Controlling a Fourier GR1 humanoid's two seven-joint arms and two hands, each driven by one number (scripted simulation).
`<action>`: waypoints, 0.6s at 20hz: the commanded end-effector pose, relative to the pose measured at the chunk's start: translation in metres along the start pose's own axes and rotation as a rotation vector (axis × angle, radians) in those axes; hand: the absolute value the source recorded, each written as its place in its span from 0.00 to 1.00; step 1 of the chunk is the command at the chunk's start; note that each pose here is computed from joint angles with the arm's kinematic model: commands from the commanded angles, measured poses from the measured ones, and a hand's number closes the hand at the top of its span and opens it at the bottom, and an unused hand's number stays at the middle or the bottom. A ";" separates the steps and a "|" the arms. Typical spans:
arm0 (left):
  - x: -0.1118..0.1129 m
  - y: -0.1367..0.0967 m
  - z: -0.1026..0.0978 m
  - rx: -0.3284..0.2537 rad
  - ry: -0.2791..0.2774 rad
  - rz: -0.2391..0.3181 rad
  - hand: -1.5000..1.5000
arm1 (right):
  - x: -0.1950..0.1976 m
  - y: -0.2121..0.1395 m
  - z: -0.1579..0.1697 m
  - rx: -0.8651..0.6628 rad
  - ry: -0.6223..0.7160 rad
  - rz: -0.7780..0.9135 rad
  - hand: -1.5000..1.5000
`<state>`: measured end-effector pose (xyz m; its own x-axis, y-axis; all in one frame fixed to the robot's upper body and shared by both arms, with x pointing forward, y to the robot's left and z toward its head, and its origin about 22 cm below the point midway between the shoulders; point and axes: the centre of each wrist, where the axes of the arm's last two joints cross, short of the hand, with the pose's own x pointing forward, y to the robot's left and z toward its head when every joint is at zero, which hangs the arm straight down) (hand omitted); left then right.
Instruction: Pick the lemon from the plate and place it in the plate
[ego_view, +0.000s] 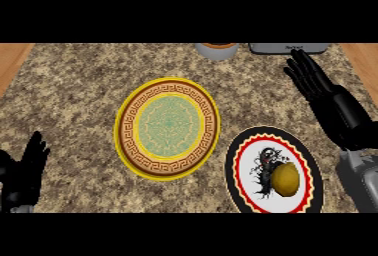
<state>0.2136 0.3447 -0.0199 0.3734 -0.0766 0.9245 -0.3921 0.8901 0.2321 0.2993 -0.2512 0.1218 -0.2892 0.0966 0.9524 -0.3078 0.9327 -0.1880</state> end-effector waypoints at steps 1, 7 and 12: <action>0.032 -0.007 -0.004 -0.061 -0.113 -0.036 0.50 | -0.014 0.001 0.012 -0.078 0.002 0.034 1.00; 0.107 -0.038 -0.002 -0.279 -0.496 -0.043 0.50 | -0.056 -0.027 0.021 -0.230 0.375 0.547 1.00; 0.140 -0.051 0.002 -0.399 -0.592 -0.043 0.50 | -0.098 0.047 0.017 -0.633 0.423 0.458 0.00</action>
<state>0.2762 0.2960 0.0796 -0.1140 -0.2441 0.9630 -0.0765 0.9686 0.2364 0.3044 -0.2516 0.0455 0.0432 0.5415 0.8396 0.1509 0.8272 -0.5413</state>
